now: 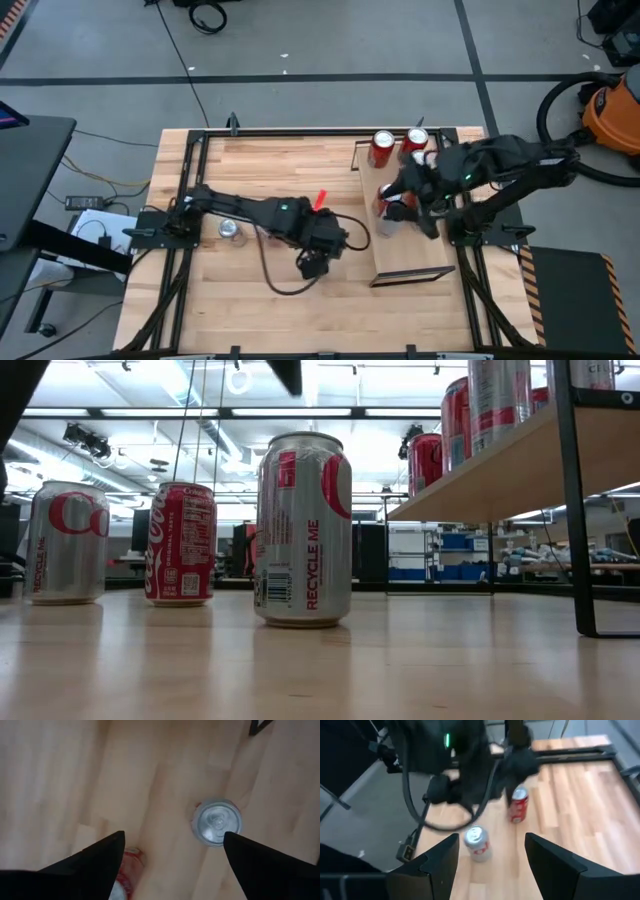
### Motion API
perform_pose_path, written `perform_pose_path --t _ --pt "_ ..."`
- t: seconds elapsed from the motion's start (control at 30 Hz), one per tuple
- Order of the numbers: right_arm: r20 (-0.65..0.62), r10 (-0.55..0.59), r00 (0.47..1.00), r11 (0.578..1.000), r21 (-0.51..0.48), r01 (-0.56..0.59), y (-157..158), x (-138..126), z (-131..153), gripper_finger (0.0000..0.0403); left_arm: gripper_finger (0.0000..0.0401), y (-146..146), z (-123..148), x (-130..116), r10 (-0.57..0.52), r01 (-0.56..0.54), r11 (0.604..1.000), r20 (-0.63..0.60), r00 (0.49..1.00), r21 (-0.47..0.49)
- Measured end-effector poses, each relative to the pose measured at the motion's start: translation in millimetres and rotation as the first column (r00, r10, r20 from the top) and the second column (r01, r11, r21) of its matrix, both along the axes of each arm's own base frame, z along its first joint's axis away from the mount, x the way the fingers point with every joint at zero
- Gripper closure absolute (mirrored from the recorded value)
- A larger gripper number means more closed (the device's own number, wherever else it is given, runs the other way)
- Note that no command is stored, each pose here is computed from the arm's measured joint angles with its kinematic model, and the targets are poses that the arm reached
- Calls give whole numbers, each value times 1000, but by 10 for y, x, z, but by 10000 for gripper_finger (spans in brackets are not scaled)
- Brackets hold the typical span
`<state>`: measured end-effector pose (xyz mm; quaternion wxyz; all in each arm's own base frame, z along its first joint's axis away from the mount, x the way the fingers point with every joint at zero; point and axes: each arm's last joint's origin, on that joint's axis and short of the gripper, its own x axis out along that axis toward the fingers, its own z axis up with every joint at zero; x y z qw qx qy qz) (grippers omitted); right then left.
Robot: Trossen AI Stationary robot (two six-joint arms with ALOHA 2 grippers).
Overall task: Place canned beverage on shelf
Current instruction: Put the top red silver soda can on the shelf
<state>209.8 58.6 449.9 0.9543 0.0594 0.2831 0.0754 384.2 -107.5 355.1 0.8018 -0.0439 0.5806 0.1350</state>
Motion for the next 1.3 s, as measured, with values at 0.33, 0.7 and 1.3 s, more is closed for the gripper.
perform_pose_path --t 0.33,0.7,1.3 --pt "-61 -62 996 997 45 65 361 501 -279 167 73 -15 610 -507 -73 60 995 180 981 77" --pt "-86 -165 982 985 43 170 696 908 -426 167 83 -52 1101 -1095 -189 143 977 328 926 159" --pt "-366 2 931 999 -39 -17 1019 1647 -780 167 83 49 1434 -1585 -201 127 974 455 867 189"
